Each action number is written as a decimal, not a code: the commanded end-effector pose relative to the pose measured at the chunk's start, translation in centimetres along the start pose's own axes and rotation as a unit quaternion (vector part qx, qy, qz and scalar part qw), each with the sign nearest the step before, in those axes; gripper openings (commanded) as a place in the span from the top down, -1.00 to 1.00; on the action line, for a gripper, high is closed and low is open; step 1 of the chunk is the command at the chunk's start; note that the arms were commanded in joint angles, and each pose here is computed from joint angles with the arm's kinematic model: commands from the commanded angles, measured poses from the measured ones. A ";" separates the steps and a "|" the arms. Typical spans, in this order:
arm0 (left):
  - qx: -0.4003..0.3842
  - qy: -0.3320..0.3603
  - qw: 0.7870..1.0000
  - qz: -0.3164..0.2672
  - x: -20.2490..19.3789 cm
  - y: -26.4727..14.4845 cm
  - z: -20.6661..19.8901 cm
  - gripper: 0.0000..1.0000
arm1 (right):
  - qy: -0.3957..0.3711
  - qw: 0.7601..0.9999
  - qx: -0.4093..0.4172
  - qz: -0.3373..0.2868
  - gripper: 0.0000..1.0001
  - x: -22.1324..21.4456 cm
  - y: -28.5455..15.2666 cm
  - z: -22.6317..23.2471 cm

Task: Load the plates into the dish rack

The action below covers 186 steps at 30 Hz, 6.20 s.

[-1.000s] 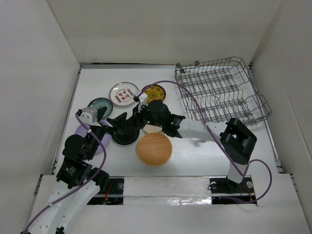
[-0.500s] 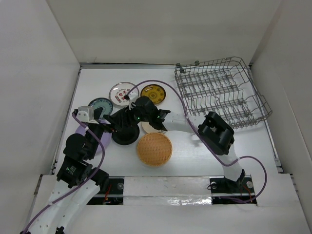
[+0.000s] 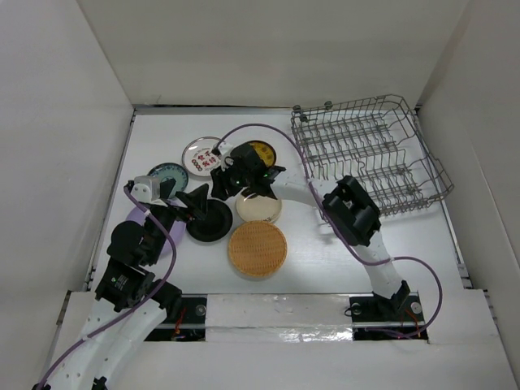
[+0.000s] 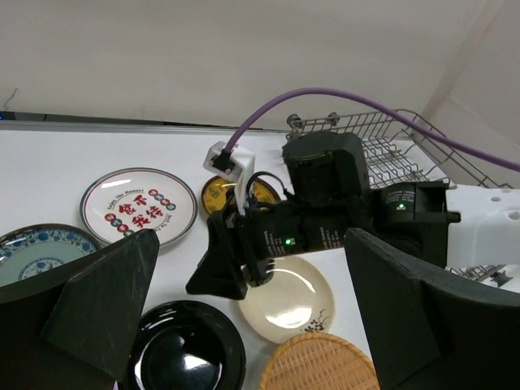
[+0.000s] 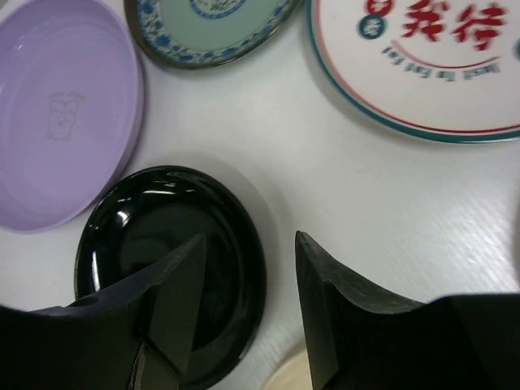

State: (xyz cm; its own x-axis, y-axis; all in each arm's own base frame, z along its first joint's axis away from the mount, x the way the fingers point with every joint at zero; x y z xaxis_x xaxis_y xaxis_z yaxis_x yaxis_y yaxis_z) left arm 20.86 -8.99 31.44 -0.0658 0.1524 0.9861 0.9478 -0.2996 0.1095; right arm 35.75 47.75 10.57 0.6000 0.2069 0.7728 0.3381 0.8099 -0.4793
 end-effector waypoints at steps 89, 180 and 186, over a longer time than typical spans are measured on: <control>-0.053 -0.013 0.998 -0.042 2.2 -1.1 -1.6 -0.98 | 0.113 0.946 0.075 -0.294 1.00 15.4 -14.4 -3.8; -0.131 -0.023 0.985 -0.107 5.0 -4.5 -3.7 -0.98 | -0.015 0.625 -0.719 -0.304 -0.89 8.0 -49.9 -34.7; -0.123 -0.026 0.987 -0.096 4.5 -4.1 -3.5 -0.98 | -0.002 0.664 -0.633 -0.398 -0.99 14.6 -45.0 -27.7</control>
State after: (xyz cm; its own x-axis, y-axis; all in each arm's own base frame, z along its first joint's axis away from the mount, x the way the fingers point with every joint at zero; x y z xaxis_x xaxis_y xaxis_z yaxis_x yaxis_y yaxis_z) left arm 15.49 -10.23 35.04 -0.1937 0.2546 0.9474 0.8233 -0.4830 0.2981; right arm 49.47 -5.92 26.20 0.0569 0.1064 0.9927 0.8572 -0.5149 0.0060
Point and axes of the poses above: each gripper's point midway between its finger pads, its own y axis out along the fingers, its own z axis along the line the jaws close on, x = y × z, the point moved 2 cm from there along -y, back along the fingers, and after that the axes turned 8 degrees about y, right-handed, at the moved point
